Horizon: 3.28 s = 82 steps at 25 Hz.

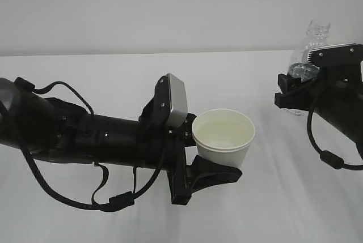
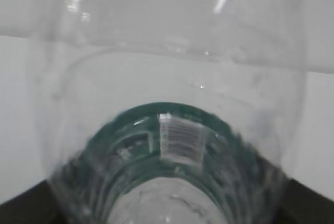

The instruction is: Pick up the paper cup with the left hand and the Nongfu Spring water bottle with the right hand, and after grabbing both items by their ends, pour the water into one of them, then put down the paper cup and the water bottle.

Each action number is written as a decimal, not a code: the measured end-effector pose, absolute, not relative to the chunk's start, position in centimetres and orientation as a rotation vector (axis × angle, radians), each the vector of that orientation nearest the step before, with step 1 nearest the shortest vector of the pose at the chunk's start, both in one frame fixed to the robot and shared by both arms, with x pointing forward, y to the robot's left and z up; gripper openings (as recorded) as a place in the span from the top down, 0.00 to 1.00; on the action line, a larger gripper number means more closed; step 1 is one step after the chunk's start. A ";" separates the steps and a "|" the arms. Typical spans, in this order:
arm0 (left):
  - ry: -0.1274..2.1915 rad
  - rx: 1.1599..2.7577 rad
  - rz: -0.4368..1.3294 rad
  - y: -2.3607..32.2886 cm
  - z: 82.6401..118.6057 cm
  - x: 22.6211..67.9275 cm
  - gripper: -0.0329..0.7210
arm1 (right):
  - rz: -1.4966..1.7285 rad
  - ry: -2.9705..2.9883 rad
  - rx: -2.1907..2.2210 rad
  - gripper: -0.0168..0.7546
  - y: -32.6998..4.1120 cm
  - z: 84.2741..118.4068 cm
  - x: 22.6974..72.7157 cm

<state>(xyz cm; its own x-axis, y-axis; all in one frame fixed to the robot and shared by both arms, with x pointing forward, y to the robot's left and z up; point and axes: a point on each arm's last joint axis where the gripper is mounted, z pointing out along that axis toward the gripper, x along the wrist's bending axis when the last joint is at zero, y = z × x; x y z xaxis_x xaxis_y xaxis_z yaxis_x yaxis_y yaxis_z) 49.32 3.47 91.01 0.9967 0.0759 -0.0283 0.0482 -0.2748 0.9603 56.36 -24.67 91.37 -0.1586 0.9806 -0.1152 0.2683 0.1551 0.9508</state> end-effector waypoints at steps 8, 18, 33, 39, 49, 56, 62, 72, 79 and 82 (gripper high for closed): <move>0.090 1.850 0.027 3.5 91.0 49.3 0.32 | 1.032 1.610 1.269 0.35 -24.7 90.0 56.4; 0.096 1.847 0.029 3.5 91.0 49.4 0.32 | 1.014 1.632 1.296 0.35 -24.7 88.8 56.5; 0.211 1.822 0.153 3.6 91.2 50.7 0.32 | 1.015 1.631 1.298 0.35 -24.7 88.8 56.5; 0.295 1.815 0.237 3.9 91.1 51.5 0.32 | 1.017 1.629 1.298 0.35 -24.7 88.9 56.5; 0.393 1.791 0.306 5.3 91.2 53.1 0.32 | 1.018 1.628 1.297 0.35 -24.7 88.9 56.5; 0.473 1.774 0.364 7.8 91.2 55.1 0.32 | 1.018 1.627 1.298 0.35 -24.7 88.9 56.5; 0.546 1.757 0.419 10.3 91.2 56.7 0.32 | 1.018 1.627 1.298 0.35 -24.7 88.9 56.5; 0.639 1.732 0.489 13.6 91.3 58.5 0.32 | 1.018 1.627 1.298 0.35 -24.7 88.9 56.5; 0.699 1.718 0.525 15.3 91.2 59.3 0.32 | 1.018 1.626 1.300 0.35 -24.8 88.9 56.5; 0.728 1.717 0.540 16.0 91.2 59.6 0.32 | 1.018 1.626 1.300 0.35 -24.8 88.9 56.5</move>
<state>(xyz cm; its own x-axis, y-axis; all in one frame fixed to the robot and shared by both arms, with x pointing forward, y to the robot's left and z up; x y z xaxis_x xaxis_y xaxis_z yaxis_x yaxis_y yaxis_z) 59.60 16.01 91.15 0.7033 0.7108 -0.0142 0.1921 -0.1709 0.9664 56.47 -24.75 88.87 -0.1504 0.9834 -0.1013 0.3382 0.1474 0.9294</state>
